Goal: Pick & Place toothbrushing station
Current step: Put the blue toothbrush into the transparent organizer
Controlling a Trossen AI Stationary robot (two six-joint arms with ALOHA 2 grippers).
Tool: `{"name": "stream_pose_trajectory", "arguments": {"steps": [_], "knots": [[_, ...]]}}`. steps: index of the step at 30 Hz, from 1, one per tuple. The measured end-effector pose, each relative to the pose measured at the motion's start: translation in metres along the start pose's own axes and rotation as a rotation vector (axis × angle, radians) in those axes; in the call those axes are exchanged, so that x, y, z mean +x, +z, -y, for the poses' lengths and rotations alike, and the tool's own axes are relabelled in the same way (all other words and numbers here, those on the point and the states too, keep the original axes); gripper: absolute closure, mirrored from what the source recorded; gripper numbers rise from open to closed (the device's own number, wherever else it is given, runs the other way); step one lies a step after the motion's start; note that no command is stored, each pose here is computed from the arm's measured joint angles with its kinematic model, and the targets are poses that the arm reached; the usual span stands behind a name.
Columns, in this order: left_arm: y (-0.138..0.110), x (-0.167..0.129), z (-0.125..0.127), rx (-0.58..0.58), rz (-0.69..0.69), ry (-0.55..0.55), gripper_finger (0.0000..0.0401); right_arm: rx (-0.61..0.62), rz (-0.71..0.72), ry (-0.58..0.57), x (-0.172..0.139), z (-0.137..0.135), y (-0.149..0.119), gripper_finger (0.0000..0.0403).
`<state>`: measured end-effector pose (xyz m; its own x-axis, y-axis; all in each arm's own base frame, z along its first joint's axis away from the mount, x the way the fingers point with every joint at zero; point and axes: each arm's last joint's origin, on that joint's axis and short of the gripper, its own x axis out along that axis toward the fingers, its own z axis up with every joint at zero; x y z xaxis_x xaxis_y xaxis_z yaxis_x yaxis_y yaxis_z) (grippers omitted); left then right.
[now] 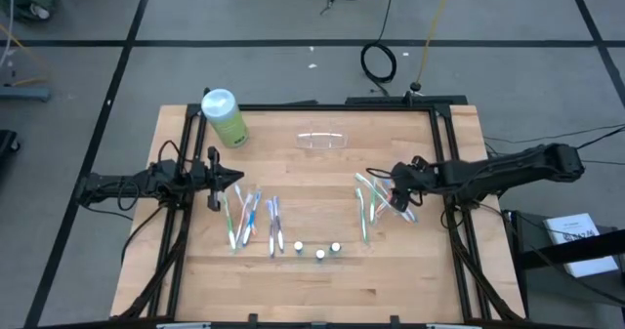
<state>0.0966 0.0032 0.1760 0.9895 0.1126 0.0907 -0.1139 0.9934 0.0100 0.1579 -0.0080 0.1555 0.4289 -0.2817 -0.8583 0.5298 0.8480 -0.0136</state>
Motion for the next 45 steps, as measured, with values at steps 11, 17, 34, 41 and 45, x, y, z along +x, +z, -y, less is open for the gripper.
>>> {"name": "stream_pose_trajectory", "arguments": {"steps": [11, 17, 34, 41, 45], "knots": [[-0.0011, 0.0000, 0.0000, -0.028, -0.011, 0.000, 0.0375, -0.004, 0.017, 0.008, 0.0106, 0.0013, -0.0088, 0.0191], [-0.0011, 0.0000, 0.0000, -0.027, -0.012, 0.000, 0.0375, -0.009, 0.011, 0.005, 0.0106, 0.0015, -0.0094, 0.0208], [-0.0013, 0.0000, 0.0000, 0.012, -0.013, 0.000, 0.0375, 0.013, 0.024, 0.012, 0.0106, 0.0008, -0.0081, 0.0372], [-0.0025, 0.0000, 0.0000, 0.013, -0.025, 0.000, 0.0375, 0.025, 0.076, 0.040, 0.0102, -0.0018, -0.0029, 0.0389], [-0.0039, -0.0001, 0.0001, 0.039, -0.040, -0.001, 0.0375, 0.033, 0.109, 0.057, 0.0088, -0.0029, 0.0001, 0.0396]]}}
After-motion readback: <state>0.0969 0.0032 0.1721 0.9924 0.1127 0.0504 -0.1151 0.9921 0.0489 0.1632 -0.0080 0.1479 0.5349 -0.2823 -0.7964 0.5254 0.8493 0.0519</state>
